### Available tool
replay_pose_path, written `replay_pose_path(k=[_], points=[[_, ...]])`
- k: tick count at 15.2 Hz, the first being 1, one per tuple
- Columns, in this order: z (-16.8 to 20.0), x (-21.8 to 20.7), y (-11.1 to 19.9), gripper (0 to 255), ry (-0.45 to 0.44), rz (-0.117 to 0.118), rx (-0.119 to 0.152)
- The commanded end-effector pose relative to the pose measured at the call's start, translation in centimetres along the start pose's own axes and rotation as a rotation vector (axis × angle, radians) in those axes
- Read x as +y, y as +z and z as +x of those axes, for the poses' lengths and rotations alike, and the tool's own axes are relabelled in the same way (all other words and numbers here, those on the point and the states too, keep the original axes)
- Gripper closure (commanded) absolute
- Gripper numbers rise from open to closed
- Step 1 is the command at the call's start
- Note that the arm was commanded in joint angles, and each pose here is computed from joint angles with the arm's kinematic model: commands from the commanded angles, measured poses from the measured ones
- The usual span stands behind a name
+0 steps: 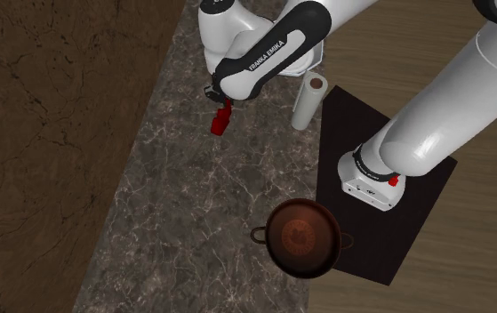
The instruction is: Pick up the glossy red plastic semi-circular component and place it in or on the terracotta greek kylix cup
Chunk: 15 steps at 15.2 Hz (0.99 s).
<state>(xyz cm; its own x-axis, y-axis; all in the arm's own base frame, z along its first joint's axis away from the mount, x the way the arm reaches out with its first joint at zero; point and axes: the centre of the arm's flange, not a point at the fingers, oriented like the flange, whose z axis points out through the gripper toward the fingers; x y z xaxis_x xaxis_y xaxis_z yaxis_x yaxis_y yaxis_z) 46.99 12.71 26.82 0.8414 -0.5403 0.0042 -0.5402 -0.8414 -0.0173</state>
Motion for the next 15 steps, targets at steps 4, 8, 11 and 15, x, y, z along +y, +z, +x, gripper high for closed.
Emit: replay_pose_path(k=[4, 8, 11, 15], points=[[0.0, 0.0, 0.1, 255, 0.001, 0.0, -0.001], [0.0, 0.0, -1.0, 255, 0.001, 0.0, -0.001], [0.0, 0.0, -2.6, 255, 0.001, 0.0, -0.001], [0.0, 0.0, -4.7, 255, 0.001, 0.0, -0.001]])
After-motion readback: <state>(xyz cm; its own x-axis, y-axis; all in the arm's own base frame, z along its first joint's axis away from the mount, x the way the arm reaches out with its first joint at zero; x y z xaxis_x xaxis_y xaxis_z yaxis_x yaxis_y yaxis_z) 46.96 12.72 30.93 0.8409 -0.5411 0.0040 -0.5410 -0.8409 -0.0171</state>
